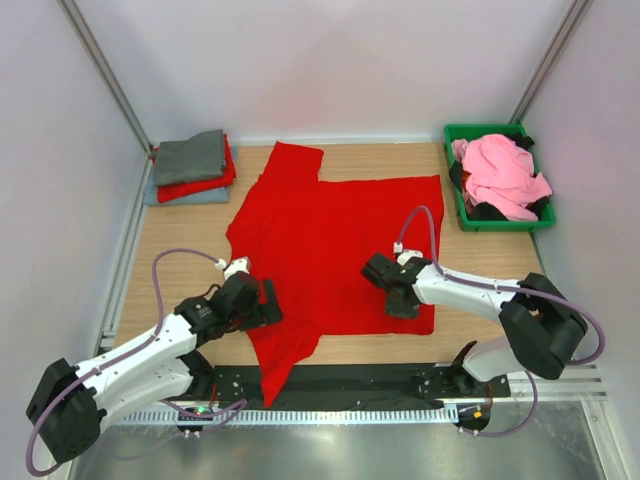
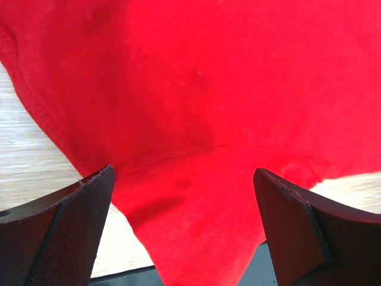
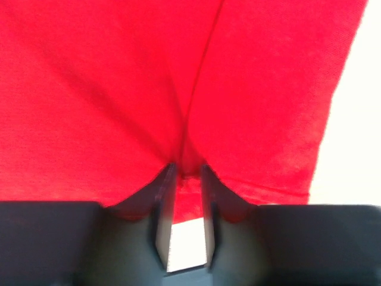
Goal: Fold and stack the t-shirts
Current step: Flatten the tshirt out
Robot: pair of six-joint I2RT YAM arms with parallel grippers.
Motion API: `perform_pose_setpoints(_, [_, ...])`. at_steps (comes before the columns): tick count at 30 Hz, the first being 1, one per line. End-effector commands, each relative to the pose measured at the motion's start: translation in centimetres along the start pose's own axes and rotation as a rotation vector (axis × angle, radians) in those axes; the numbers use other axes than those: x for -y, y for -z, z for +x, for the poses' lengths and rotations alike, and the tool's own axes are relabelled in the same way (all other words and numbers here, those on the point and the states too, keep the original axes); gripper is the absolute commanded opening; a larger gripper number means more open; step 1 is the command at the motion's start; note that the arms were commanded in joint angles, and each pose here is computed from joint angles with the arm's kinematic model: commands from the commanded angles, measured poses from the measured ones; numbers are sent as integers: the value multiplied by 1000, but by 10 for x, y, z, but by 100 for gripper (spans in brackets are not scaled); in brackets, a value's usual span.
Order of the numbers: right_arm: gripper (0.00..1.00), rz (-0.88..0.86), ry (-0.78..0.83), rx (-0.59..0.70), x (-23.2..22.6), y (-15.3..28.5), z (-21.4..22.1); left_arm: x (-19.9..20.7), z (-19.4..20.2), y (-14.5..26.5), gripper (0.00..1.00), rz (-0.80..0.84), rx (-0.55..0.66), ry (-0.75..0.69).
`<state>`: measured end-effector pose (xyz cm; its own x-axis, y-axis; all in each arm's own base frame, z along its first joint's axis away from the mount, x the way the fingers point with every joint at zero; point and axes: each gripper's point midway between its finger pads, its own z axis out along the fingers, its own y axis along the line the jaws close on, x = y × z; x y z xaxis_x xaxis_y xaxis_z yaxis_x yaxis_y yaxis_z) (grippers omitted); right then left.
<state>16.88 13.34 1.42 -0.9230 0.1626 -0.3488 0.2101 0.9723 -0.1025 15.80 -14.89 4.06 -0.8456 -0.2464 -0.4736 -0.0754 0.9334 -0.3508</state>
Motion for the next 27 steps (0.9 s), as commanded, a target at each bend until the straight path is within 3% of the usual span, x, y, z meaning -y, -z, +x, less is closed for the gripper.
perform_pose_setpoints(1, [32, 28, -15, 7, 15, 5, 4, 1, -7, -4, 100, -9, 38, 16])
perform_pose_setpoints(8, [36, 8, -26, 22, 22, 11, 6, -7, -8, -8, 100, -56, 45, 18])
perform_pose_setpoints(15, [31, -1, -18, 13, 25, 5, 13, -9, -9, -9, 100, -68, 51, 26])
perform_pose_setpoints(18, [26, -19, -16, 12, 20, 3, 13, -9, -8, -9, 100, -66, 51, 25])
perform_pose_setpoints(23, [3, -26, -18, 28, 17, 4, 9, -9, -8, -8, 100, -67, 52, 28])
perform_pose_setpoints(27, [1, 28, -82, 121, 33, 18, -10, -9, -9, -6, 100, -69, 53, 31])
